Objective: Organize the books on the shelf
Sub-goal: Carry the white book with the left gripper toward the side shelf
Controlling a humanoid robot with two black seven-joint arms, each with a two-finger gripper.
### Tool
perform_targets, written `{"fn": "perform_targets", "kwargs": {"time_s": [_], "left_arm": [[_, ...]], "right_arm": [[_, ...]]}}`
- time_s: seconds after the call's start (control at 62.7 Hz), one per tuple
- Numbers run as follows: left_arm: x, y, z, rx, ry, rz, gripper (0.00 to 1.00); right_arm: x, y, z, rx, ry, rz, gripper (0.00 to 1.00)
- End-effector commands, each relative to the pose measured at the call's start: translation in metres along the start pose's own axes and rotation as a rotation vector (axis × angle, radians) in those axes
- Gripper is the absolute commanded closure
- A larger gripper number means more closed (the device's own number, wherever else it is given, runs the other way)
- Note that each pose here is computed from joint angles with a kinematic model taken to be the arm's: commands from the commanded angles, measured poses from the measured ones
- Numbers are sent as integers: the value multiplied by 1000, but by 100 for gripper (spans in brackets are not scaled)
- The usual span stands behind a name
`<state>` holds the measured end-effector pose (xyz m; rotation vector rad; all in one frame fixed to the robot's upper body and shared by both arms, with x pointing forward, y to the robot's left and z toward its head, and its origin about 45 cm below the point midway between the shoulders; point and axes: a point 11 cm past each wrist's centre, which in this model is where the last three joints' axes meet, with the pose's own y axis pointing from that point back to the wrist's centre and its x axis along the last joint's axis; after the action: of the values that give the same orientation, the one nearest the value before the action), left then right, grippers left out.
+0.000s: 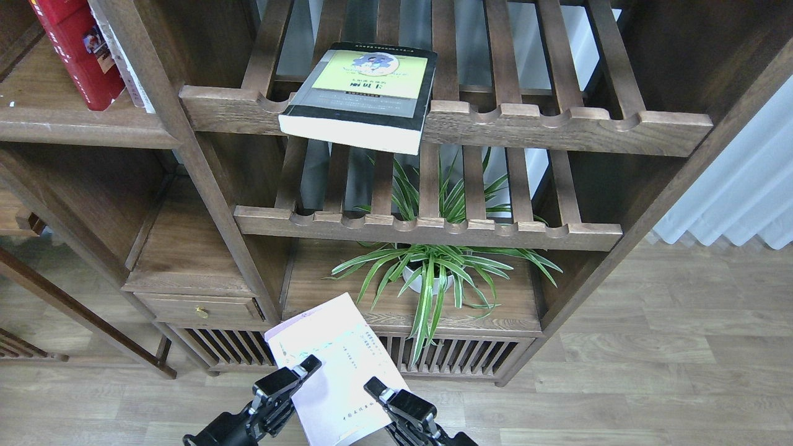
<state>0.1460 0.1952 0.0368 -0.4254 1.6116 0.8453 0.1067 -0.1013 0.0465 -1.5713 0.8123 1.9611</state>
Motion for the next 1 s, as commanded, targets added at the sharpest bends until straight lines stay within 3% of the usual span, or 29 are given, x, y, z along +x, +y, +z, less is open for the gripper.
{"fn": "perform_targets", "kwargs": {"time_s": [0.0,0.175,0.207,0.239,0.255,0.271,0.287,0.383,0.59,0.989], "left_arm": [[2,5,7,-14,-14,13,93],[2,9,14,-22,-25,22,93],[2,9,14,-23,-26,20,93],[2,9,15,-24,-26,20,93],[2,9,16,-26,-28,21,93],[2,9,16,-27,-28,20,93],[1,9,17,-28,-29,20,93],[-1,16,28,-40,-52,26,93],[-15,56,83,-92,-191,76,93],[-109,150,193,-300,-521,96,93]], "right_arm": [[0,1,-1,1,1,1,85],[1,1,0,0,0,2,82],[0,0,0,-3,2,1,65],[0,0,0,-6,7,0,55],[0,0,1,-11,13,1,39],[0,-1,1,-13,15,0,34],[0,0,1,-20,27,3,24],[3,6,-3,-32,61,21,5],[5,8,-7,-30,71,27,1],[13,7,-9,-30,73,52,1]]}}
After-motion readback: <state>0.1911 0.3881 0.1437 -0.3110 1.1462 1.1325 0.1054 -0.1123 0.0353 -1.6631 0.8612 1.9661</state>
